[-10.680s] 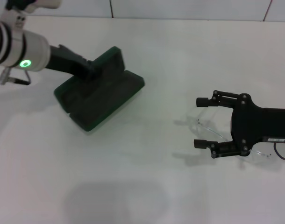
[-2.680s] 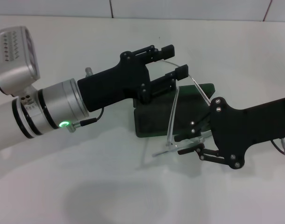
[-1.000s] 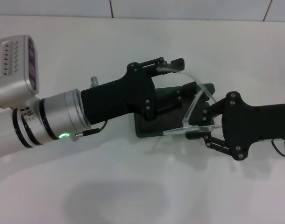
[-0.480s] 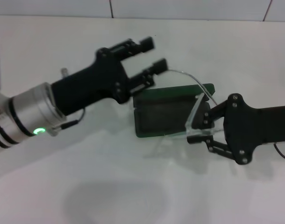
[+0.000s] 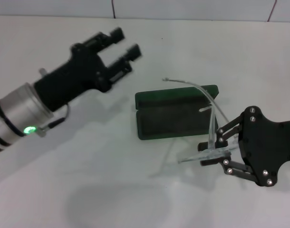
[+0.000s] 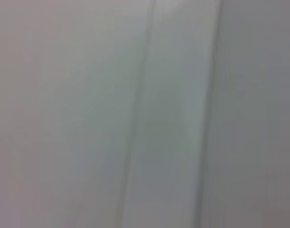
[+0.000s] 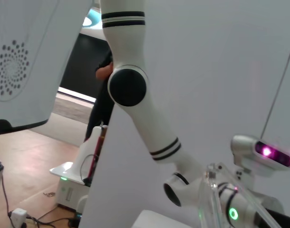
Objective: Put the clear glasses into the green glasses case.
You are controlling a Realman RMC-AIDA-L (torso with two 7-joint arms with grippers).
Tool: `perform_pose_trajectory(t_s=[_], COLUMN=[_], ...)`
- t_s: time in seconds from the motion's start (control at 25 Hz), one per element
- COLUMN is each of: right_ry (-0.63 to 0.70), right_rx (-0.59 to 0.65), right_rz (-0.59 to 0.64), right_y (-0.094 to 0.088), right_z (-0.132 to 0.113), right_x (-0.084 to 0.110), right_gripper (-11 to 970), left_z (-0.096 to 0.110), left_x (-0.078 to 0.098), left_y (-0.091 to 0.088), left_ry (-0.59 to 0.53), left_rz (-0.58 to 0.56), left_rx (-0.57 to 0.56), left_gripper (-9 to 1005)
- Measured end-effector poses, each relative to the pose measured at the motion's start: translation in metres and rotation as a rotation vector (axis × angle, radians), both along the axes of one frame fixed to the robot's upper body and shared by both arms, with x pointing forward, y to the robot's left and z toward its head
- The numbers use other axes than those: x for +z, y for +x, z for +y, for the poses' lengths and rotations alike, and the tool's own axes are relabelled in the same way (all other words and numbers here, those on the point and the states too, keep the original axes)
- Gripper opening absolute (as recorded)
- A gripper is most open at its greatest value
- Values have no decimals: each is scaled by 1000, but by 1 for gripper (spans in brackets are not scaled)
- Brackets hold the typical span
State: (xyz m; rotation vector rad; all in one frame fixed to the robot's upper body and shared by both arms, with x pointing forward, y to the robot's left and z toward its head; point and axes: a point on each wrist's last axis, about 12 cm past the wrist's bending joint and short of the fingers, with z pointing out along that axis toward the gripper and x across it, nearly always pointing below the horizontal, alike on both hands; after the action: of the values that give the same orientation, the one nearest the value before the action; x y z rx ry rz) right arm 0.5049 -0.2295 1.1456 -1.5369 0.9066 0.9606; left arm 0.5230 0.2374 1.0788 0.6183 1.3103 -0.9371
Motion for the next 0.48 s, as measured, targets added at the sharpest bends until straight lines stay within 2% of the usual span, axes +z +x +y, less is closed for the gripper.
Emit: perform_pose_trajectory(t_s=[0.24, 0.48], right_ry=[-8, -7], right_rx=[20, 10], right_rz=[23, 59], right_y=[4, 10], right_z=[10, 15], right_x=[-4, -8], right_gripper=[122, 122], left_z=[-36, -43], left_x=[4, 13], left_y=[-1, -3], left_ry=[24, -10], left_rz=[-18, -53], left_rx=[-185, -258], left_gripper=[574, 574])
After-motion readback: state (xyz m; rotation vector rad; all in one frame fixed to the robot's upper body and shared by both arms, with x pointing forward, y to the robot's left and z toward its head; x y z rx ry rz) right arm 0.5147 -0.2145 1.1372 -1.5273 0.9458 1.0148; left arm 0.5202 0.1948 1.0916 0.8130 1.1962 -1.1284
